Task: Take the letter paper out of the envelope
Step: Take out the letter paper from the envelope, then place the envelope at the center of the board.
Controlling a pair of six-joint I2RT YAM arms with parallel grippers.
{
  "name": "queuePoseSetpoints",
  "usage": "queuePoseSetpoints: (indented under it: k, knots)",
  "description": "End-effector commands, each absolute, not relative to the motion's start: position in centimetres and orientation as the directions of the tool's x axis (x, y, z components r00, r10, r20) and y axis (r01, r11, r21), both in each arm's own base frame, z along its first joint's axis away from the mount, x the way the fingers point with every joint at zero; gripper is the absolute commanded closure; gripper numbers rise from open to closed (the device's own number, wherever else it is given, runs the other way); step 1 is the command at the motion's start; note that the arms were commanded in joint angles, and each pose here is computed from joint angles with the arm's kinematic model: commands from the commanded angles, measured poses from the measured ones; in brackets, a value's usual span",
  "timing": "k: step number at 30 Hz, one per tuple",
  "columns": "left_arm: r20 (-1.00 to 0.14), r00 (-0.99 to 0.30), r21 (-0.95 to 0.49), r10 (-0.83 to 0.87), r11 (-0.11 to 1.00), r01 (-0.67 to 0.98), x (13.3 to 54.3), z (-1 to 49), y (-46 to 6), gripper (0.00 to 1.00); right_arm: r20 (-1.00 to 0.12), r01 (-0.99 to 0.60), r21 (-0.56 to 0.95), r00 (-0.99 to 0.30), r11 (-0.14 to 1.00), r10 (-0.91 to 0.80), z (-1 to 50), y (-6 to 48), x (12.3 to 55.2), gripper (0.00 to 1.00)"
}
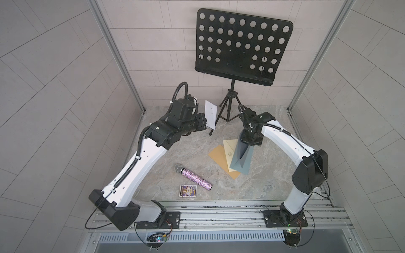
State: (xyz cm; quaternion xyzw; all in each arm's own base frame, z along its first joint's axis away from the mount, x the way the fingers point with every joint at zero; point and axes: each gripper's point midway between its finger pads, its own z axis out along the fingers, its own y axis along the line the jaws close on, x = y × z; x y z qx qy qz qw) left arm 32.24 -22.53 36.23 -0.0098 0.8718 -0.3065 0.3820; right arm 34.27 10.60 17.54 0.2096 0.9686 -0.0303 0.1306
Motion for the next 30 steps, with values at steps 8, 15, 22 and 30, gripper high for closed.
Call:
queuePoseSetpoints:
  k: [8,15,22,30]
  knots:
    - [-0.478,-0.812,-0.677,-0.334,0.730,0.098,31.6,29.4,-24.1,1.00,-0.374,0.367,-0.544,-0.911,0.755,0.174,19.0,-5.8,41.3,1.00]
    - [-0.457,-0.840,-0.684,-0.293,0.719,0.122,30.5,28.4,-24.6,1.00,-0.339,0.274,-0.616,-0.938,0.739,0.066,15.4,-6.7,48.9,1.00]
    - [-0.442,-0.849,-0.705,-0.288,0.697,0.131,29.3,28.6,-24.5,1.00,-0.333,0.296,-0.604,-0.937,0.740,0.103,11.0,-7.4,52.3,0.99]
    - [-0.436,-0.852,-0.699,-0.290,0.705,0.118,28.5,28.1,-23.8,1.00,-0.315,0.299,-0.568,-0.940,0.767,0.133,8.6,-6.9,52.8,0.55]
